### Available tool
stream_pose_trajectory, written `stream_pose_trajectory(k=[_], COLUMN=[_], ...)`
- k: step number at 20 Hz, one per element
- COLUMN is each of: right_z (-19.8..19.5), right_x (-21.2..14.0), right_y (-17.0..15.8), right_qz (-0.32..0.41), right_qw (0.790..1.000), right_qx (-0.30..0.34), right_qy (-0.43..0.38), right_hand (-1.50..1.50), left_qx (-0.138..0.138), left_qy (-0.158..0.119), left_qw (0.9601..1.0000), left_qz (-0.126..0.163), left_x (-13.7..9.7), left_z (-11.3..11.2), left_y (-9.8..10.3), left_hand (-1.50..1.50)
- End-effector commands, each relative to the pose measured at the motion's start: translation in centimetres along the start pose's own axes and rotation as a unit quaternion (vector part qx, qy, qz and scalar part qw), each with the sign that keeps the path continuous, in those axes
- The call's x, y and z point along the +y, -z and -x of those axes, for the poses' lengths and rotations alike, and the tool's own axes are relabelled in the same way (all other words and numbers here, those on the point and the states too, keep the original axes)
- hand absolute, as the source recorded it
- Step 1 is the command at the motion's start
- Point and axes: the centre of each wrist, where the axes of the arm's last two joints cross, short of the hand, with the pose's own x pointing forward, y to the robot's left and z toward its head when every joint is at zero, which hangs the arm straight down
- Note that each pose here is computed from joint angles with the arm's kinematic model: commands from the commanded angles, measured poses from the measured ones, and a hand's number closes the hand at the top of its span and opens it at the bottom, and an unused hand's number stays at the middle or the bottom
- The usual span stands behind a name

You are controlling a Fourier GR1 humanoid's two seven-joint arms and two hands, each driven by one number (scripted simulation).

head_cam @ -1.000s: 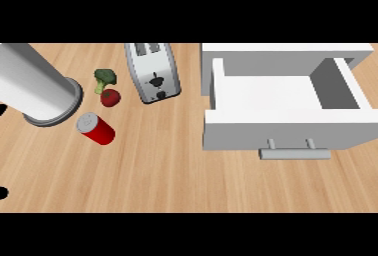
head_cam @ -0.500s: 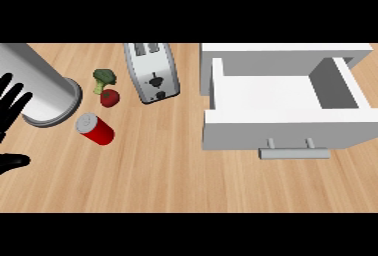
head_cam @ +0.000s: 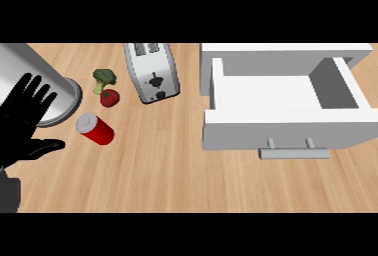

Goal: Pick up the can, place it into the drawer and close the drawer

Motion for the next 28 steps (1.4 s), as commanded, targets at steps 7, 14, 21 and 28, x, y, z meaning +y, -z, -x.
stream_pose_trajectory(k=[7,14,21,28], right_z=[-0.8,-1.4,-1.7,-1.0], right_x=[-0.1,-1.7,0.6,-0.3], right_y=[-1.6,-2.7,-2.5,-2.4], right_qz=[0.002,0.000,-0.006,0.001], right_qw=[1.000,1.000,1.000,1.000], right_qx=[0.002,0.003,0.000,0.000], right_qy=[0.001,0.000,-0.005,-0.008], right_hand=[-1.50,-1.50,-1.50,-1.50], left_qx=[0.019,0.014,0.019,0.044], left_qy=[0.022,0.019,0.025,0.027], left_qw=[0.9992,0.9980,0.9968,0.9954], left_qz=[-0.028,-0.059,-0.074,-0.081], left_x=[-0.9,2.0,3.6,6.2], left_z=[6.4,6.8,11.3,16.0], left_y=[2.2,1.2,2.1,-0.3], left_hand=[-1.50,-1.50,-1.50,-1.50])
